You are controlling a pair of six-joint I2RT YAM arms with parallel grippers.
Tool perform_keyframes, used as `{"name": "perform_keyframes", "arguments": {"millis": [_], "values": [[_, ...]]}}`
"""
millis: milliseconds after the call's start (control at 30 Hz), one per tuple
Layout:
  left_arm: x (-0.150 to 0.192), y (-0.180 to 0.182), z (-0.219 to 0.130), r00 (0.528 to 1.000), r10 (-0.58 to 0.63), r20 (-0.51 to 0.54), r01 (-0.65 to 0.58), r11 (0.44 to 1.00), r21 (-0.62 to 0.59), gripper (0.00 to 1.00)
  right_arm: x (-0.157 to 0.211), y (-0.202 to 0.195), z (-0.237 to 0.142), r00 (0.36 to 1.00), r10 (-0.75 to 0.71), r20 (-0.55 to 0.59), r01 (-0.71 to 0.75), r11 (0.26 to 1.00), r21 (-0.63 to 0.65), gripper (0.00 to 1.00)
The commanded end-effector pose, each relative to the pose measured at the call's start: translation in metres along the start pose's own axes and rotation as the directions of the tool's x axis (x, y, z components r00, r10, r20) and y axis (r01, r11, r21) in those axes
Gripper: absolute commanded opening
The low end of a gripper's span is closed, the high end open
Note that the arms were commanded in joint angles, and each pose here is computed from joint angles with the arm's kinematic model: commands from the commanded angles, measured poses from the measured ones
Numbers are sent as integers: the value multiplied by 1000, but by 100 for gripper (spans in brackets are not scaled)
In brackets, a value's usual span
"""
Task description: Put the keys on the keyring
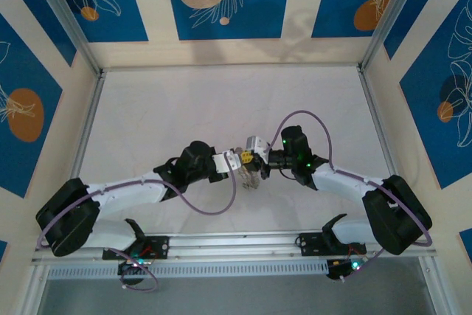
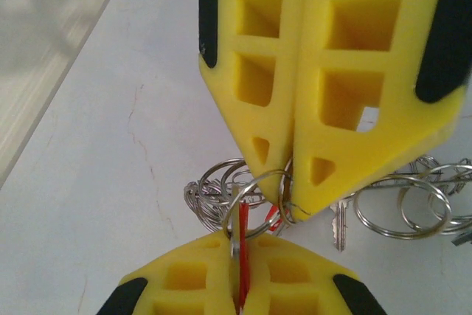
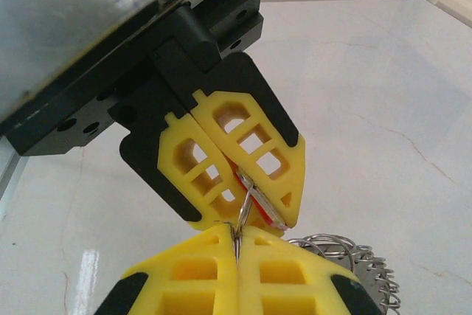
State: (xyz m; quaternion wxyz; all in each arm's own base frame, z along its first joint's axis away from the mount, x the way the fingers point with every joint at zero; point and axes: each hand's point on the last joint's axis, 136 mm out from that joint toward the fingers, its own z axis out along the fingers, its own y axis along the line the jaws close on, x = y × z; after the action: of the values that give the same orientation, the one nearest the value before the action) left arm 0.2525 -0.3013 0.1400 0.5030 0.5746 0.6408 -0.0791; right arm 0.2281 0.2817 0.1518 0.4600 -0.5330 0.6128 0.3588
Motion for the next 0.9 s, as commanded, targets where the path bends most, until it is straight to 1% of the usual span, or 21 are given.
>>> {"name": "perform_keyframes", "arguments": {"millis": [0, 200, 367, 500, 600, 733, 867], "values": [[-8, 31, -9, 1000, 17, -16, -18, 995, -96, 0, 8, 1, -6, 999, 35, -30, -35, 999, -15, 0], [1, 27, -4, 1000, 13, -18, -14, 996, -92, 0, 7, -6, -12, 998, 57, 3, -57, 998, 14, 0], [14, 18, 3, 999, -29, -27, 27, 996, -82, 0, 1, -8, -19, 996, 74, 49, -75, 997, 18, 0], [22, 17, 5, 998, -44, -37, 40, 995, -95, 0, 2, -11, -21, 995, 84, 55, -86, 996, 28, 0], [22, 16, 5, 998, -51, -20, 49, 994, -100, 0, 4, -14, -22, 994, 96, 53, -98, 994, 38, 0], [26, 9, 8, 997, -67, -27, 65, 995, -71, 0, 3, -16, -25, 991, 110, 73, -114, 992, 48, 0], [26, -2, 14, 994, -109, 2, 109, 994, -27, 0, 0, -19, -26, 988, 118, 103, -124, 991, 51, 0]]}}
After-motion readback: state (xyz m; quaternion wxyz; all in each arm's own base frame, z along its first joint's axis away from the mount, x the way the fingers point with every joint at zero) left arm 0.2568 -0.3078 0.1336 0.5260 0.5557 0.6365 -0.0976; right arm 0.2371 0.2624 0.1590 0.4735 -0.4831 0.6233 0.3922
